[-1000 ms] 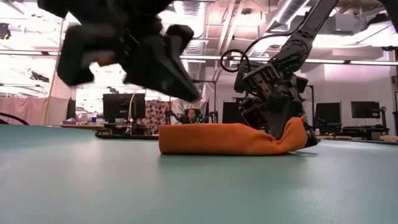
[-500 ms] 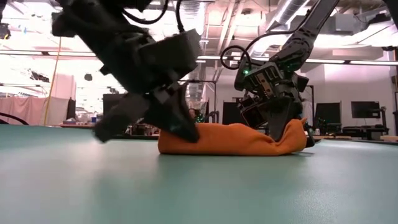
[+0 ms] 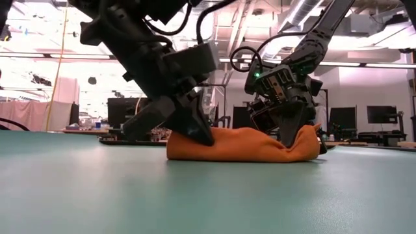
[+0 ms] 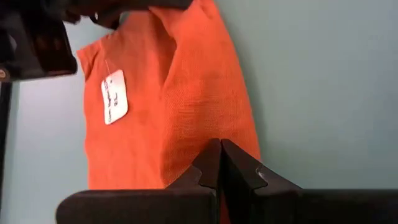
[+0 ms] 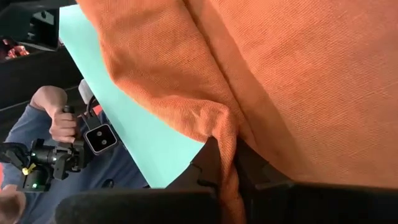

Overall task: Roll towel
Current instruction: Roll the orange towel

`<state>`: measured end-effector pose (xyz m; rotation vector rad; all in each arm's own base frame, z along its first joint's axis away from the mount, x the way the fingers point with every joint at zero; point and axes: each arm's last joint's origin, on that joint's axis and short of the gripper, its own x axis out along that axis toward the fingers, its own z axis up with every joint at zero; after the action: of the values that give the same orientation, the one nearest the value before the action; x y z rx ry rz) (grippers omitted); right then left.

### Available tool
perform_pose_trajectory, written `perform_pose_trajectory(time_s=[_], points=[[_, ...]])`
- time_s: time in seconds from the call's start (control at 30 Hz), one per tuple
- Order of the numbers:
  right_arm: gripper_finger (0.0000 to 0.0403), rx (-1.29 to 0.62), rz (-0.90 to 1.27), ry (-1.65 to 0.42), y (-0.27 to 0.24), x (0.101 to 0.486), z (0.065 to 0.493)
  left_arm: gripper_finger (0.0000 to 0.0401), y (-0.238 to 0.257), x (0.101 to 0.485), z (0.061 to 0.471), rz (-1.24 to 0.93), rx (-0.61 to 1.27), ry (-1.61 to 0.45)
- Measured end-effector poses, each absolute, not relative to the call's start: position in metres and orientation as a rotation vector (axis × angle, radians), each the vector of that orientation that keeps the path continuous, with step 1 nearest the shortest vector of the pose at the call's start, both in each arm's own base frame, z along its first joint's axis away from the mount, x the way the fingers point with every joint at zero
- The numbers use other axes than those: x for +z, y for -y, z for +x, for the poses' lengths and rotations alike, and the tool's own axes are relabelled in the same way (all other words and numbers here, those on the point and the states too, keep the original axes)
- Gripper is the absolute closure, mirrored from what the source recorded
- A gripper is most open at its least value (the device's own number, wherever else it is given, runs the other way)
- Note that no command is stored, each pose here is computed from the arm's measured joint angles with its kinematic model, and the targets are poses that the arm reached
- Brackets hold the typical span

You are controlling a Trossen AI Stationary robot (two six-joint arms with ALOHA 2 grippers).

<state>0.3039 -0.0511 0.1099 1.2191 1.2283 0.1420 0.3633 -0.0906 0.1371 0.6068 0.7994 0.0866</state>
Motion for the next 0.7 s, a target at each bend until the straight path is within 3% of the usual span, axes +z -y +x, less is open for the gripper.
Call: perform_pose_trajectory(time_s=[0.47,0.7], points=[[0.0372,0.155,1.187,-1.247,0.042,0.11,0.305,0.0401,0.043,0.116,0.355,0.399,0.095,-0.859],[0.035,0.11,1.025,-1.202,0.04,0.115,0.306,0.0401,0.036,0.1,0.34,0.326,0.1,-0.873]])
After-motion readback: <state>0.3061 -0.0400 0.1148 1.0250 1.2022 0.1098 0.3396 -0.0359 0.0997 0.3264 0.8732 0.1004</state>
